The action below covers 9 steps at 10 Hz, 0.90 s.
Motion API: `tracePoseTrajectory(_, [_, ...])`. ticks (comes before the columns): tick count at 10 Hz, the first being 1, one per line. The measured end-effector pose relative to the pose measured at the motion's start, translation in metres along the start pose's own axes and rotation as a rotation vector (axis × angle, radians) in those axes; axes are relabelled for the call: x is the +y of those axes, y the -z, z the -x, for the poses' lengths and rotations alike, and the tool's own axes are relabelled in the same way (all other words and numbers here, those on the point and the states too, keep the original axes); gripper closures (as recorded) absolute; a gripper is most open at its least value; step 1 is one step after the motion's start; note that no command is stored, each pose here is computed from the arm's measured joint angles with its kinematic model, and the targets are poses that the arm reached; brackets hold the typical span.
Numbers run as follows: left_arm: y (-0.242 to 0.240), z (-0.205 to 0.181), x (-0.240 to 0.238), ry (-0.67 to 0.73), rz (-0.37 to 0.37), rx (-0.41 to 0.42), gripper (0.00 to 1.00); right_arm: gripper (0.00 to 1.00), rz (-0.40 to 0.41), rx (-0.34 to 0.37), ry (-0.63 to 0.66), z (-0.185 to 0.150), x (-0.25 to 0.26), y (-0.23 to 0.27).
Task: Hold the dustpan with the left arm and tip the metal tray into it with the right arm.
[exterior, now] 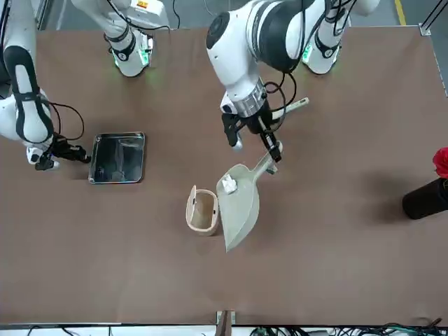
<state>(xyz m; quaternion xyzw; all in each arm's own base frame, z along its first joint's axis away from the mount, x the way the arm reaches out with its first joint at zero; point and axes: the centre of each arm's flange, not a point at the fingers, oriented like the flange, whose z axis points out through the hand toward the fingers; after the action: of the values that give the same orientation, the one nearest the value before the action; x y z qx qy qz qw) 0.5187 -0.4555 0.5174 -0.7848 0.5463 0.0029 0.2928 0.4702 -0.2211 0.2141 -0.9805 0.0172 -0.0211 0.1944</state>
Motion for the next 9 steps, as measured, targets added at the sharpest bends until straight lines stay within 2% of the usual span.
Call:
tracePoseTrajectory(3, [0.005,-0.007,-0.004,0.022,-0.024,0.004,0.67,0.07,0.028,0.071,0.075,-0.026,-0.017,0.047])
tracePoseTrajectory(4, [0.002,-0.014,0.002,0.019,-0.046,-0.016,0.67,0.01,0.042,0.078,0.087,-0.029,-0.022,0.061])
tracePoseTrajectory(5, [0.003,-0.021,0.012,0.011,-0.071,-0.033,0.67,0.0,0.054,0.063,0.081,-0.032,-0.029,0.075])
tracePoseTrajectory(7, [0.008,-0.036,0.027,0.004,-0.105,-0.04,0.67,0.0,0.066,-0.019,0.038,-0.046,-0.056,0.115])
tracePoseTrajectory(9, [0.013,-0.045,0.03,0.012,-0.131,-0.034,0.67,0.0,0.13,-0.075,0.023,-0.068,-0.095,0.17])
